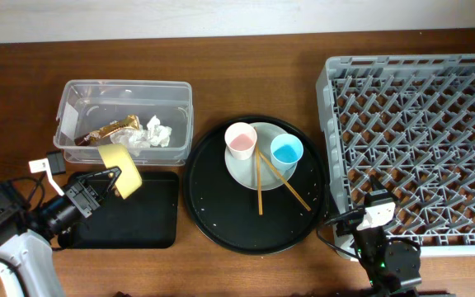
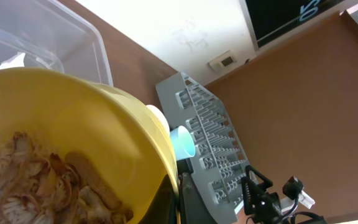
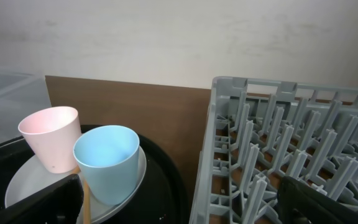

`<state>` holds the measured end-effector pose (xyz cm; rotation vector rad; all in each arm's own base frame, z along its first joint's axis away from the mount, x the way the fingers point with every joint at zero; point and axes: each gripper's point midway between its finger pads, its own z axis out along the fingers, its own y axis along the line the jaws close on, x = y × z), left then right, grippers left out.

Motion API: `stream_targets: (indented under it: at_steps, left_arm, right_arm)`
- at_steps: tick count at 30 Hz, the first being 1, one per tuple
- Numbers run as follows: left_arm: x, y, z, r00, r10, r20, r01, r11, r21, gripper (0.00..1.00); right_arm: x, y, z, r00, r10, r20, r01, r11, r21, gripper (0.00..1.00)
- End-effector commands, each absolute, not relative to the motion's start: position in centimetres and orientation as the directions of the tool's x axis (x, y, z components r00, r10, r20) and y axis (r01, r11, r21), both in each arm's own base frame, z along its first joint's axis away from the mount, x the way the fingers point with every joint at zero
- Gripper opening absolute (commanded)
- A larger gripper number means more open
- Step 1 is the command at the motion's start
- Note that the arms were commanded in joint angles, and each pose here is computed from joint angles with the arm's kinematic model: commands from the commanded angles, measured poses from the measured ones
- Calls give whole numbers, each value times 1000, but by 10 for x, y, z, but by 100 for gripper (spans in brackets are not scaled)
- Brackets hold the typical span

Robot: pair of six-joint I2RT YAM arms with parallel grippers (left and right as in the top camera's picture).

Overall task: Sort waste into correct bins and load items into the dishwasher rack
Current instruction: 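Lift the yellow bowl over the black tray and tip out the scraps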

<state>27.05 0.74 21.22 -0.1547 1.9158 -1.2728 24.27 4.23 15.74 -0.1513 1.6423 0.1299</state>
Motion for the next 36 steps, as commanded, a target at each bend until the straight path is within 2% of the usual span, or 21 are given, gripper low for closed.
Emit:
stream_targets:
  at_steps: [1,4,6,9,14,19,22,26,30,33,36]
  left_arm:
    - [271,11,204,-665,-500,-555,302,499,-812,0]
    - [271,10,204,-666,-502,-553,303,495,-814,0]
    - [272,21,178,-705,-488,-515,180,579,-795,0]
    - [272,15,183,-702,-497,-510,232,518,-824,0]
    - [277,18,174,-711,-512,-482,224,485,-845,0]
    - [279,14,191,-687,-556,-467,307,360,-881,0]
    - [275,10,195,-698,-579,-422,294,306,-906,0]
    - [272,9,183,-715,-556,-423,253,358,-899,0]
    - [268,5,184,-729,-568,-381,227,325,-918,0]
    - [264,1,195,-729,-603,-324,221,241,-945,0]
    - [268,4,194,-716,-588,-377,258,279,-925,0]
  right_arm:
    - [243,39,155,-77,-23,-997,-163,987,-10,98]
    - [243,39,155,-77,-23,-997,-163,987,-10,98]
    - [243,39,155,-77,-23,-997,-163,987,-10,98]
    - [243,39,155,-77,-23,-997,-163,987,-10,98]
    - [243,39,155,-77,-23,-997,-163,987,-10,98]
    - [243,39,155,-77,-23,-997,-163,987,-10,98]
    - [243,39,155,-77,-23,-997,-163,987,-10,98]
    - [243,39,155,-77,-23,-997,-163,987,-10,98]
    - [243,39,155,-77,-23,-997,-163,987,-10,98]
    - [243,39,155,-77,-23,-997,-163,987,-10,98]
    - [243,39,155,-77,-23,-997,-163,987,-10,98]
